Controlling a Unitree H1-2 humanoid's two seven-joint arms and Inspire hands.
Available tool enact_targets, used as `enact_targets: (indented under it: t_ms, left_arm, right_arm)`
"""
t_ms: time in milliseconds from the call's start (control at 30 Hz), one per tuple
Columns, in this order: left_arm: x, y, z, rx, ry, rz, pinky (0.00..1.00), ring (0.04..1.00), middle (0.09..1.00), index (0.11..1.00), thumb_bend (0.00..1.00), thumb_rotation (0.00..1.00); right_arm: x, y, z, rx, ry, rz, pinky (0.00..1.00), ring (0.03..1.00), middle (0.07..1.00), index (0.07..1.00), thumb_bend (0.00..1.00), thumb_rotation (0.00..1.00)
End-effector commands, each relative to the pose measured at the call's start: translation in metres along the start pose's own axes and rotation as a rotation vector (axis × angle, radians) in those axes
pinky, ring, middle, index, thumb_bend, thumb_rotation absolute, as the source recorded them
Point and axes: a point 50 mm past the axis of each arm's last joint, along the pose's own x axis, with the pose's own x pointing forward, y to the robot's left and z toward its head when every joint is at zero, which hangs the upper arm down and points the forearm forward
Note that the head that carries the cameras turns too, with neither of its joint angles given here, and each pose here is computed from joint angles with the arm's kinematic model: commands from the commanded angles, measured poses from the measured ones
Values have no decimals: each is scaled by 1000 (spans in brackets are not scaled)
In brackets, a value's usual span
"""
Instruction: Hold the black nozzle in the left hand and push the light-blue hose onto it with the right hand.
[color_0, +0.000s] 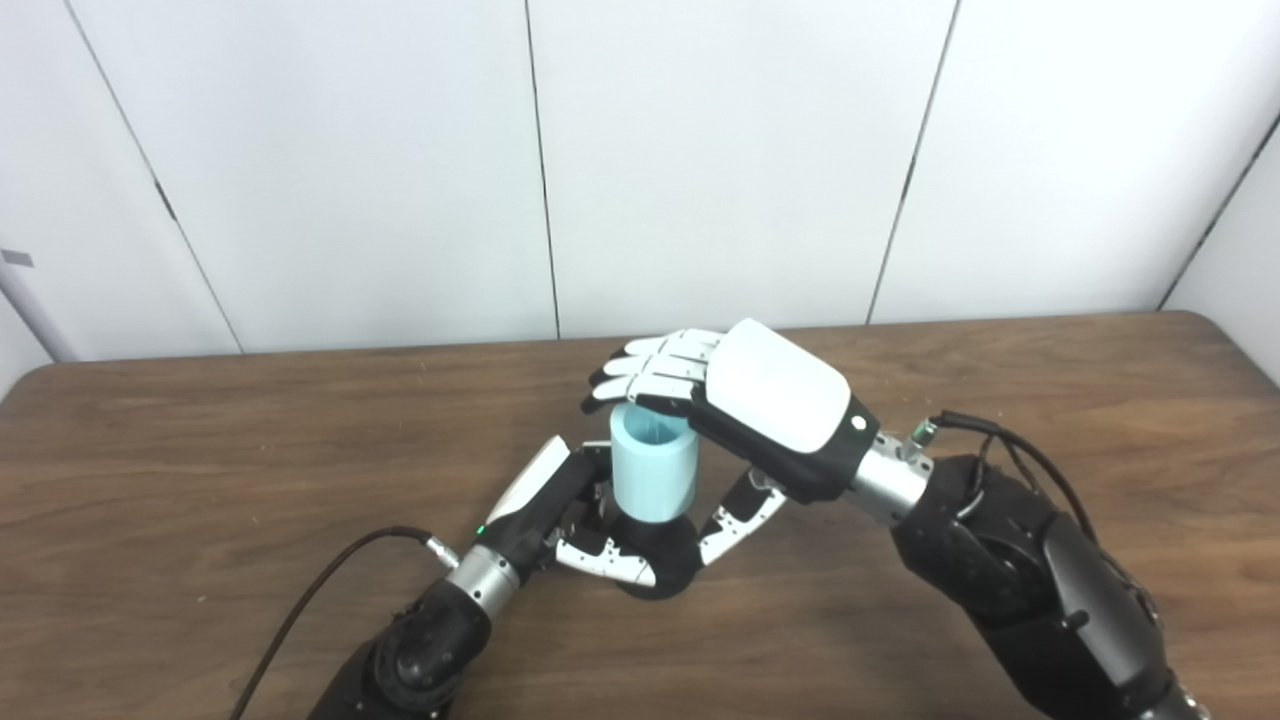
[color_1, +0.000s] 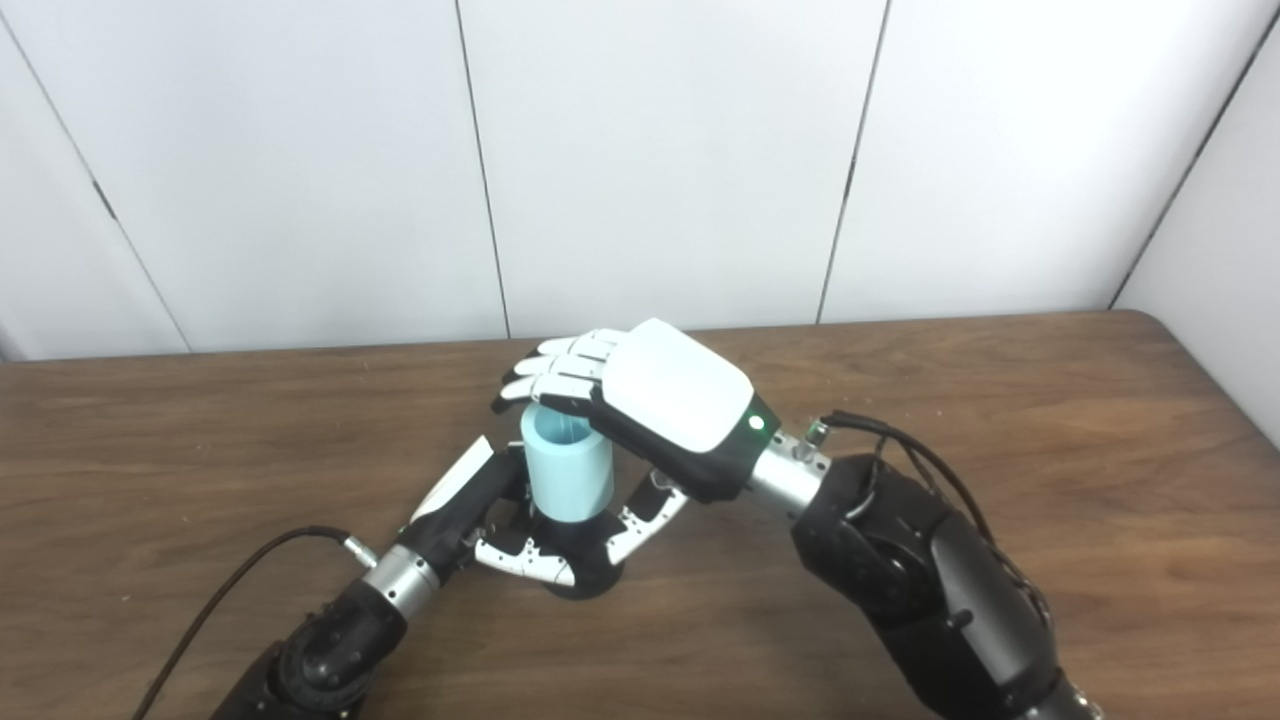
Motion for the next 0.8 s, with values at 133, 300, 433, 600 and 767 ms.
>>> enact_targets:
  t_ms: [133,300,433,600,767]
  left_arm:
    - [-28,-30,-35,22,181,-151,138,209,306,494,520,83]
    - [-28,-29,-34,23,181,-153,137,208,306,494,520,83]
    - [-29,-29,-35,20,180,-154,137,208,307,494,520,83]
    - [-29,-30,-35,22,178,-152,137,207,306,494,520,83]
    - [-29,-30,-35,19,177,-154,135,205,303,494,520,83]
  right_arm:
    - [-6,-5,-6,-44,-13,-75,903,927,886,784,799,177]
    - [-12,-1,-6,-24,8,-77,919,935,899,789,800,172]
    - [-15,1,-8,-8,16,-80,920,936,900,790,800,165]
    - [-18,2,-9,0,25,-80,920,936,901,791,797,159]
    - [-21,1,-8,7,20,-85,909,927,900,790,797,157]
